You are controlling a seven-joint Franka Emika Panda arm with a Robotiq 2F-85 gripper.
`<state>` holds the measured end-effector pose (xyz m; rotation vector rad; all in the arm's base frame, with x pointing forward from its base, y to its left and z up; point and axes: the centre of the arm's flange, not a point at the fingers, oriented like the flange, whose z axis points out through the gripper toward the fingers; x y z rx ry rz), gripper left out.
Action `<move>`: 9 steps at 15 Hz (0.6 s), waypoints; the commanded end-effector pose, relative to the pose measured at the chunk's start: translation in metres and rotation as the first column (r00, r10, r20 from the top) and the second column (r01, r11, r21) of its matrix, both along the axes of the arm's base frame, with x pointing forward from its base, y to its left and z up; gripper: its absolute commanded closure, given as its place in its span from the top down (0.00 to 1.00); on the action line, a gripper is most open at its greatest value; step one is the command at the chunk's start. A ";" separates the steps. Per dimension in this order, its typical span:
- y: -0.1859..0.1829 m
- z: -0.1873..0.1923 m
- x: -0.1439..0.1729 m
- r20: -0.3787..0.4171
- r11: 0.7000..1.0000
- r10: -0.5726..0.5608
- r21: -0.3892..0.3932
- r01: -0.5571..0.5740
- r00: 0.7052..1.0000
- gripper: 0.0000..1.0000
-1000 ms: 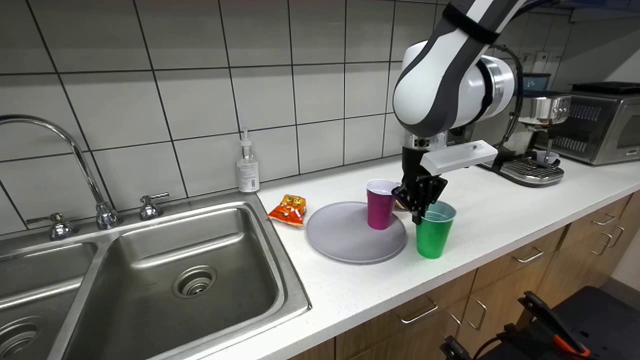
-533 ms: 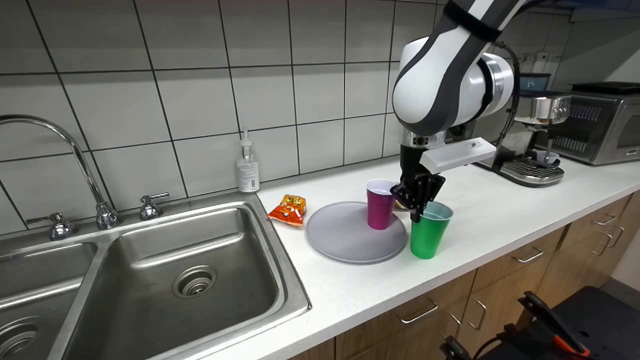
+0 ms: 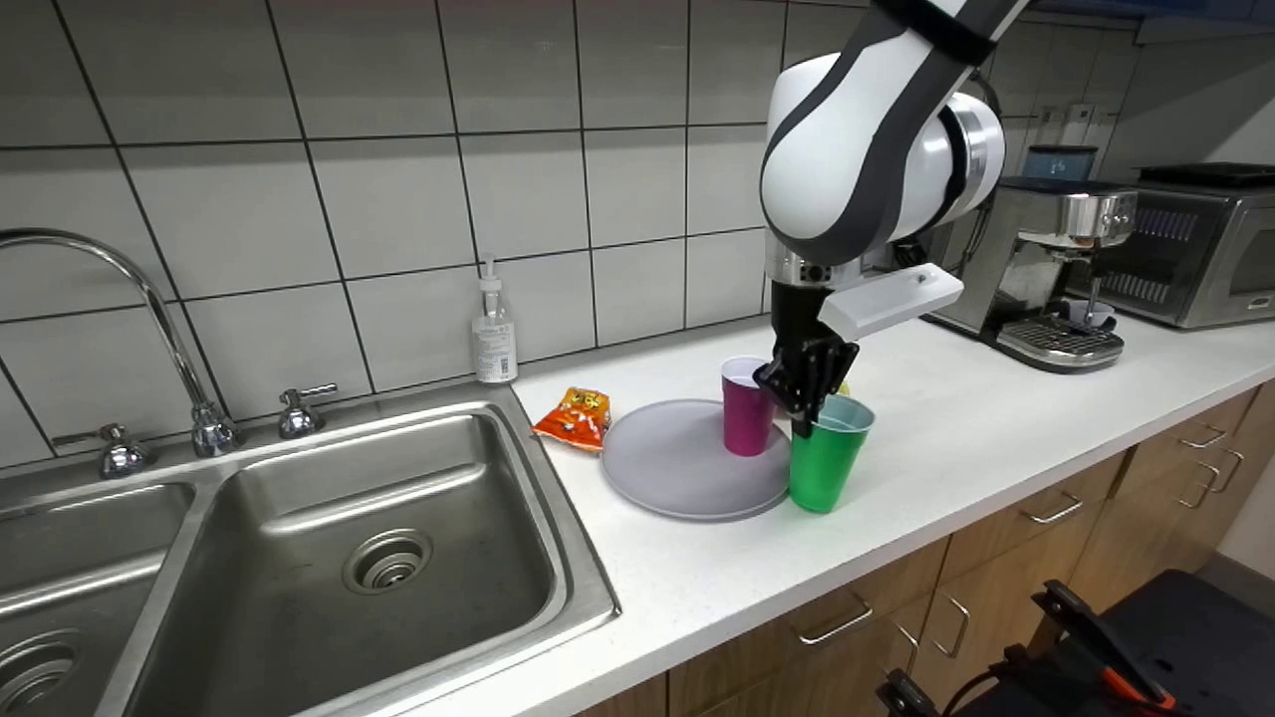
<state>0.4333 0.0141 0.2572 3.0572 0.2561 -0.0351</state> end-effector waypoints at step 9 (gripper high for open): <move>0.038 0.020 -0.004 0.019 0.986 0.167 0.019 -0.167 0.986 0.01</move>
